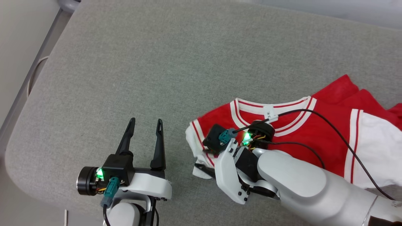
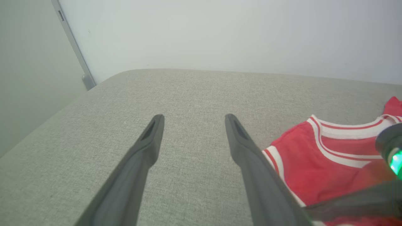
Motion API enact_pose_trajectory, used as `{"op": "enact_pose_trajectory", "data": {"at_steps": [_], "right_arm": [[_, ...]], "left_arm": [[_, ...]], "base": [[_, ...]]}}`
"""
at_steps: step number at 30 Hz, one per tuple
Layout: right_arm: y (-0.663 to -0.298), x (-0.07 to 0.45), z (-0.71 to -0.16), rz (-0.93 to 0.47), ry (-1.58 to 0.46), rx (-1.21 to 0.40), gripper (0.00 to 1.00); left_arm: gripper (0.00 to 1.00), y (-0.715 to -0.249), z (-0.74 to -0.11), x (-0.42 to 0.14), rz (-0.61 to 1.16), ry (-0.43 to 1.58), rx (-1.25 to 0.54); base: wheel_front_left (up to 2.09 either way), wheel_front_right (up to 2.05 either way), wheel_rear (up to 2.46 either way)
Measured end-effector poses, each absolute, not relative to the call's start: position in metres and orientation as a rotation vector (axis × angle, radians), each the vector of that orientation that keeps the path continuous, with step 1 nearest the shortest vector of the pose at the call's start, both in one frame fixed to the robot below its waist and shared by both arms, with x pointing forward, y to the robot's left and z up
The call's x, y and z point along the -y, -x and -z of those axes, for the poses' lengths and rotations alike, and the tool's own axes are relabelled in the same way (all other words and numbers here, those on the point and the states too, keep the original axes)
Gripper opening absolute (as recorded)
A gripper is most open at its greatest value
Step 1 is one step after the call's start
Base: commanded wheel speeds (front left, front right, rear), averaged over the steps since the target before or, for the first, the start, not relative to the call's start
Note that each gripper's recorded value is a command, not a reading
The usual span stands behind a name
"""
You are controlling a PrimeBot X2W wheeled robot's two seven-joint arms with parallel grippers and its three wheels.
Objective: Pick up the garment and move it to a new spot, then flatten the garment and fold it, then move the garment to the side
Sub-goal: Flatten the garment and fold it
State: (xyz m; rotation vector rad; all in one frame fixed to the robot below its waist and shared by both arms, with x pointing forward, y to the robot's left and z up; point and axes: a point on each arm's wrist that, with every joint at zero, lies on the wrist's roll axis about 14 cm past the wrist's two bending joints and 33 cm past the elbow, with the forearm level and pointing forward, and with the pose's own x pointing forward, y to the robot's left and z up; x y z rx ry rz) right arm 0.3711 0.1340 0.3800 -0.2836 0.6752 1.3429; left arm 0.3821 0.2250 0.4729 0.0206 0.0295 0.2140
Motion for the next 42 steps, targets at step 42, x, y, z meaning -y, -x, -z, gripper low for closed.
{"op": "enact_pose_trajectory", "data": {"at_steps": [42], "right_arm": [[-0.446, 0.191, -0.452, -0.516, 0.352, -0.862, 1.00]], "left_arm": [[1.00, -0.379, -0.484, -0.194, -0.100, -0.014, 0.016]], "base": [[0.00, 0.00, 0.00]]}}
